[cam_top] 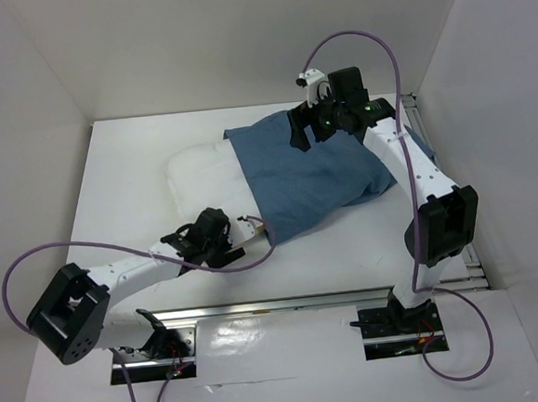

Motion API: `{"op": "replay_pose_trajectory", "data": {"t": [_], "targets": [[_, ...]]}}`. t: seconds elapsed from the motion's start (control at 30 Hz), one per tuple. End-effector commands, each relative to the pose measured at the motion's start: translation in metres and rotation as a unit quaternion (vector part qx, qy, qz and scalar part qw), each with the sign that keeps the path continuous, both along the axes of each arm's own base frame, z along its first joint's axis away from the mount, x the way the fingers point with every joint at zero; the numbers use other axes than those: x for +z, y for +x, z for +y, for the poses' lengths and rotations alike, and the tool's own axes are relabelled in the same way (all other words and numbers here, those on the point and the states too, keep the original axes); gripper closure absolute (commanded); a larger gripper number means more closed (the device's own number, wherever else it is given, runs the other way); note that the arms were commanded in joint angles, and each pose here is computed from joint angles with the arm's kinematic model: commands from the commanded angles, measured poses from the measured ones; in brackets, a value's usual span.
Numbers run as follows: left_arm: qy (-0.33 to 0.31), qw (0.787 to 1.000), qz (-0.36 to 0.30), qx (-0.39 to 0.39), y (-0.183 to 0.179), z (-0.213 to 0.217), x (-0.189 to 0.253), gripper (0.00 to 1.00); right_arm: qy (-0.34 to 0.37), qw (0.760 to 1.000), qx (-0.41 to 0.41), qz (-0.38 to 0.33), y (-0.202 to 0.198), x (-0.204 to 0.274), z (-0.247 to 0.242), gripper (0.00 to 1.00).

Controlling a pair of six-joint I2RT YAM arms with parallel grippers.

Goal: Put the pillow into the pillowcase

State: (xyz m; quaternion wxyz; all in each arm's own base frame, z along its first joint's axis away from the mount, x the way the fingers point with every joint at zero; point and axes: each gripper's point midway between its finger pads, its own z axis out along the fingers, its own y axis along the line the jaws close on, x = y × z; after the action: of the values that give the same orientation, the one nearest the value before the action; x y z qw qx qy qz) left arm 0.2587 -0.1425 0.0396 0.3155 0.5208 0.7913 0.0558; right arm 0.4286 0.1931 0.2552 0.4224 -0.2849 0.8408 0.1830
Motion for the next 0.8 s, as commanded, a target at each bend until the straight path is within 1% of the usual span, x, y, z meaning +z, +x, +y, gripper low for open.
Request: {"op": "replay_pose_trajectory", "data": {"t": [0.0,0.03,0.07,0.1,0.13,0.17,0.23,0.27,0.3,0.37,0.4,0.43,0.47,0.5,0.57,0.6,0.63,0.7,0.73,0.77], "targets": [[0.024,0.999,-0.015,0.027,0.01,0.008,-0.015,0.07,-0.007,1.0,0.0,-0.016,0.002,0.013,0.001,0.04],[0.024,0.999,-0.015,0.027,0.013,0.006,-0.014,0.21,-0.007,1.0,0.0,-0.016,0.002,0.013,0.001,0.04],[0.037,0.999,0.0,0.027,0.011,0.008,-0.022,0.29,-0.01,1.0,0.003,-0.018,0.002,0.012,0.001,0.06],[0.037,0.999,0.0,0.027,0.015,0.004,-0.019,0.4,-0.01,1.0,0.003,-0.018,0.002,0.012,0.001,0.07],[0.038,0.999,0.004,0.03,0.016,0.003,-0.02,0.6,-0.01,1.0,0.003,-0.018,0.002,0.012,0.001,0.07],[0.037,0.999,0.004,0.03,0.019,0.001,-0.019,0.72,-0.01,1.0,0.003,-0.018,0.002,0.012,0.001,0.11],[0.03,0.999,0.01,0.035,0.022,-0.004,-0.013,0.92,-0.011,1.0,0.003,-0.014,0.001,0.009,0.001,0.12],[0.024,0.999,0.013,0.031,0.022,-0.008,-0.01,1.0,-0.011,1.0,0.003,-0.014,0.001,0.009,0.001,0.12],[0.004,1.0,0.016,0.025,0.026,-0.019,-0.002,1.0,-0.009,1.0,0.006,-0.013,0.001,0.009,0.002,0.14],[-0.013,0.999,0.034,0.022,0.023,-0.027,0.008,1.0,-0.004,1.0,0.012,-0.012,-0.004,0.01,0.003,0.15],[-0.05,0.998,0.032,0.016,0.034,-0.043,0.03,1.0,-0.004,1.0,0.012,-0.011,-0.006,0.009,0.003,0.15],[-0.069,0.997,0.042,0.01,0.034,-0.053,0.043,1.0,-0.002,1.0,0.019,-0.002,-0.009,0.004,0.004,0.15],[-0.079,0.994,0.076,0.024,0.03,-0.053,0.048,1.0,0.0,1.0,0.019,-0.007,-0.013,0.008,0.003,0.15],[-0.134,0.987,0.082,0.013,0.043,-0.073,0.078,1.0,0.015,0.999,0.028,-0.014,-0.018,0.017,0.007,0.15],[-0.185,0.977,0.107,0.015,0.049,-0.089,0.107,1.0,0.021,0.999,0.033,-0.021,-0.022,0.018,0.008,0.15],[-0.189,0.972,0.137,0.023,0.049,-0.089,0.108,1.0,0.028,0.998,0.039,-0.03,-0.027,0.026,0.009,0.15],[-0.229,0.964,0.132,-0.005,0.059,-0.108,0.143,1.0,0.029,0.998,0.039,-0.033,-0.028,0.025,0.008,0.15],[-0.256,0.955,0.147,0.0,0.068,-0.115,0.162,1.0,0.037,0.998,0.031,-0.048,-0.027,0.033,0.004,0.15],[-0.279,0.947,0.156,-0.011,0.075,-0.124,0.18,1.0,0.039,0.997,0.031,-0.055,-0.031,0.037,0.003,0.15],[-0.294,0.941,0.166,-0.005,0.08,-0.127,0.189,1.0,0.041,0.997,0.026,-0.065,-0.03,0.042,-0.002,0.15]]}}
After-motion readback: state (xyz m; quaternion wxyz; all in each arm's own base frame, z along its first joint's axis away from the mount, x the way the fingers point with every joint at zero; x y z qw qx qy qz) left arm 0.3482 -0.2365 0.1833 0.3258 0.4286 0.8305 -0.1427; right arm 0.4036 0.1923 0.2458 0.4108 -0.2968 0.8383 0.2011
